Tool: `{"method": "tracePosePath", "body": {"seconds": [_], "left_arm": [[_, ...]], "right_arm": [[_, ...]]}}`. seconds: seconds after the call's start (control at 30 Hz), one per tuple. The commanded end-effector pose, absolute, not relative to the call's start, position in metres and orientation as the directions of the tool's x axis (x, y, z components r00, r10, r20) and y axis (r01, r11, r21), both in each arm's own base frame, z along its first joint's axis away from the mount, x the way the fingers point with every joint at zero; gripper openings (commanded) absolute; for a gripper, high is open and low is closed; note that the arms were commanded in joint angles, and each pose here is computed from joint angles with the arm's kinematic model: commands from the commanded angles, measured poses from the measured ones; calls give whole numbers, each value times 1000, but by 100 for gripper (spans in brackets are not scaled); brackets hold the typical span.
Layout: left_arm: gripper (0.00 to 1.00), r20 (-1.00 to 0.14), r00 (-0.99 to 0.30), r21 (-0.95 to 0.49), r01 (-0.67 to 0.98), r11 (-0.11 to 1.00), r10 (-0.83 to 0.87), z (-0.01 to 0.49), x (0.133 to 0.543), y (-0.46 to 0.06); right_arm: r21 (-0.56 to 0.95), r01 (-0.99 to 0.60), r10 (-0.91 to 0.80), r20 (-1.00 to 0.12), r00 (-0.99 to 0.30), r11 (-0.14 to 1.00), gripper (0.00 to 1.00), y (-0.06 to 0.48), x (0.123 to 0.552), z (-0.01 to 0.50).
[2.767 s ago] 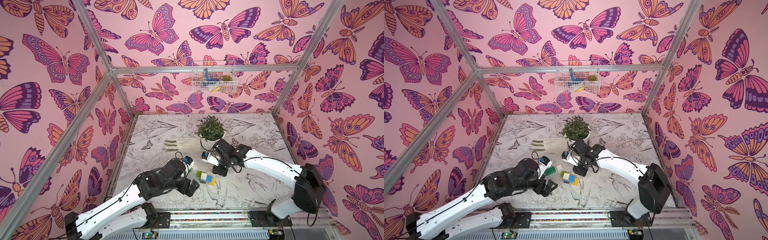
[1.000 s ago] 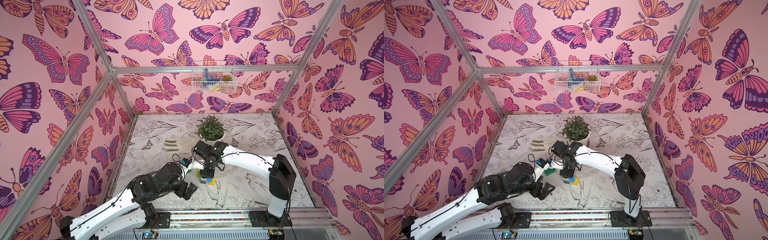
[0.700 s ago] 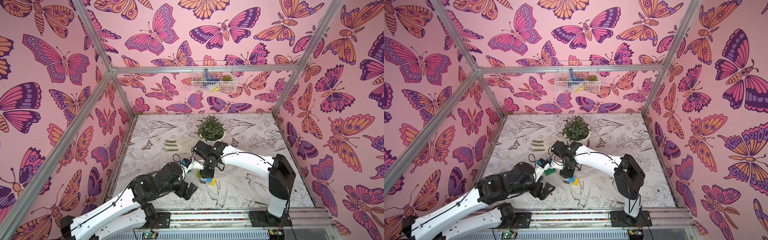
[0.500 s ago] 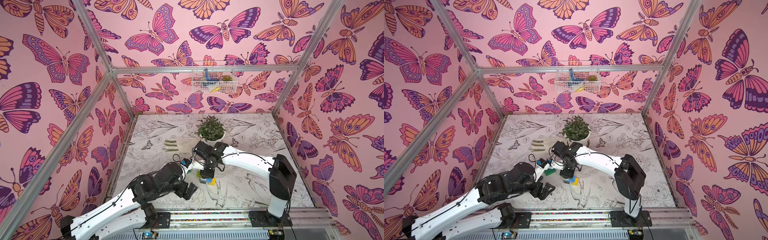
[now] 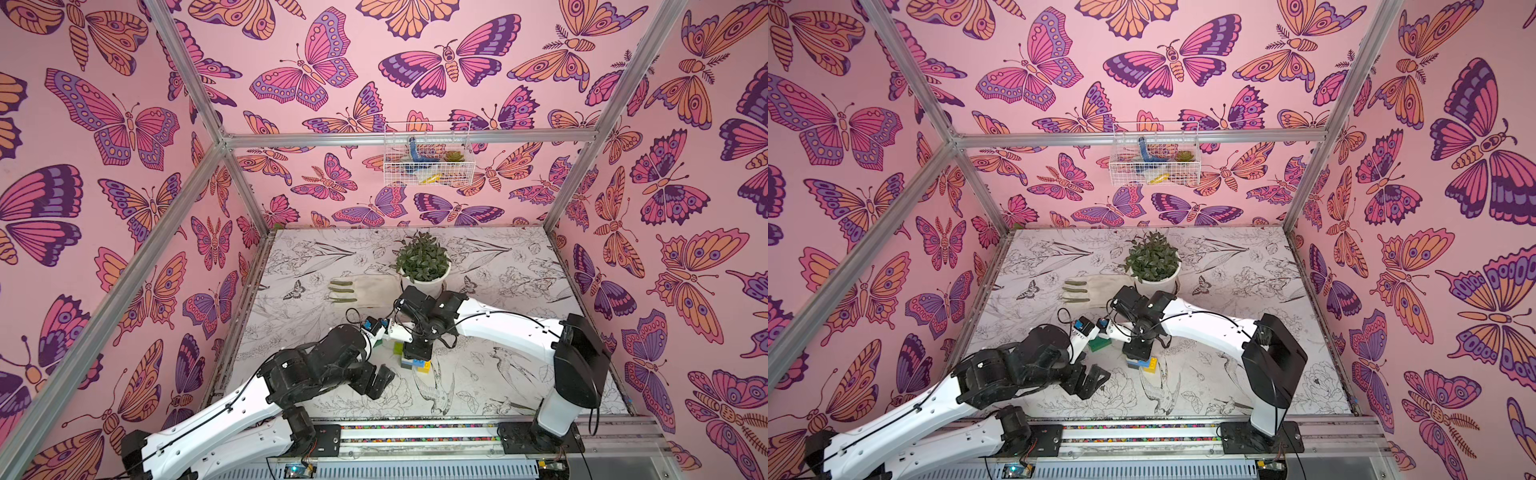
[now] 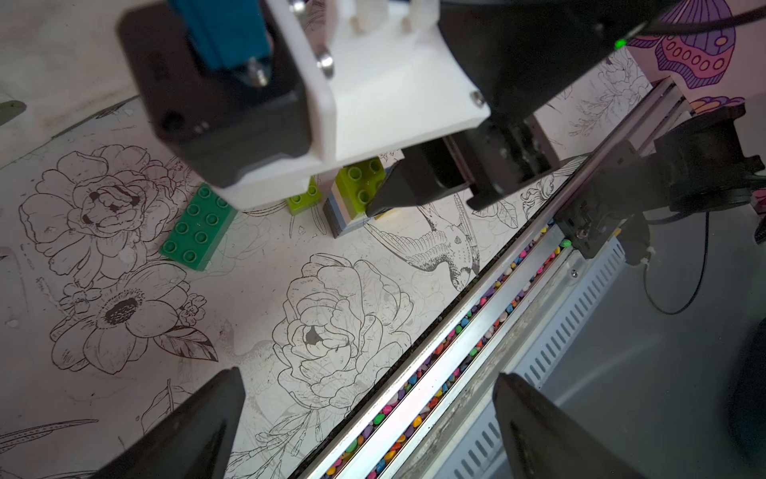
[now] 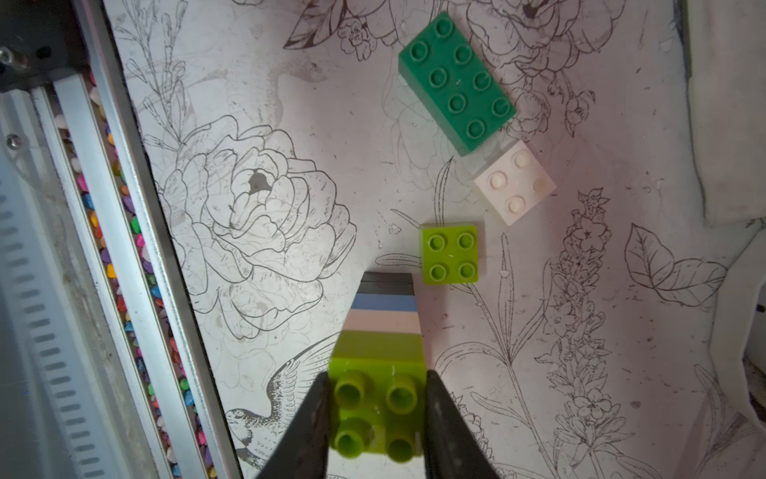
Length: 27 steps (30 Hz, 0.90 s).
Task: Assemble a giraffe with lego
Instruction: Assemble the lego brick with the lego brick.
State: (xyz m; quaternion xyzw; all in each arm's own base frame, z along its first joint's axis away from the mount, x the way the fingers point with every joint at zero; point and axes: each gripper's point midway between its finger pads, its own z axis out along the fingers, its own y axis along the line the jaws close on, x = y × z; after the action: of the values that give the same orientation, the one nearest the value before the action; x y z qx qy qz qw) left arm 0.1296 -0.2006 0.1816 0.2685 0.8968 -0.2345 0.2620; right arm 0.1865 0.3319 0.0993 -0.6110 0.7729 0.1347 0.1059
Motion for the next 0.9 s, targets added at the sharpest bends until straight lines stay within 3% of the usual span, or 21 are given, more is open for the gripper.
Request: {"method": "tracePosePath", "body": {"seconds": [0.0, 0.17, 0.27, 0.4, 0.57, 0.73, 0.87], "left_arm": [[100, -584, -729, -262, 586, 767, 357, 174, 129, -193], [100, -589, -748, -285, 546, 788, 306, 174, 133, -191], [99, -587, -771, -317, 500, 806, 248, 172, 136, -187], [98, -591, -785, -343, 450, 824, 183, 177, 143, -179], [97, -589, -800, -368, 390, 844, 112, 186, 153, -167], [97, -473, -880, -388, 250, 887, 41, 179, 164, -156], [97, -329, -944, -399, 169, 901, 31, 168, 173, -174]], "right_arm": [[213, -945, -957, -95, -273, 248, 20, 284, 143, 60], [222, -946, -955, -125, -267, 236, 22, 279, 136, 70], [209, -949, -951, -152, -271, 237, 28, 284, 140, 75], [180, -951, -935, -210, -287, 252, 54, 290, 146, 85], [168, -946, -906, -283, -316, 278, 79, 297, 154, 103], [183, -911, -801, -434, -413, 371, 89, 296, 166, 144], [211, -797, -629, -515, -582, 566, 90, 265, 188, 172]]}}
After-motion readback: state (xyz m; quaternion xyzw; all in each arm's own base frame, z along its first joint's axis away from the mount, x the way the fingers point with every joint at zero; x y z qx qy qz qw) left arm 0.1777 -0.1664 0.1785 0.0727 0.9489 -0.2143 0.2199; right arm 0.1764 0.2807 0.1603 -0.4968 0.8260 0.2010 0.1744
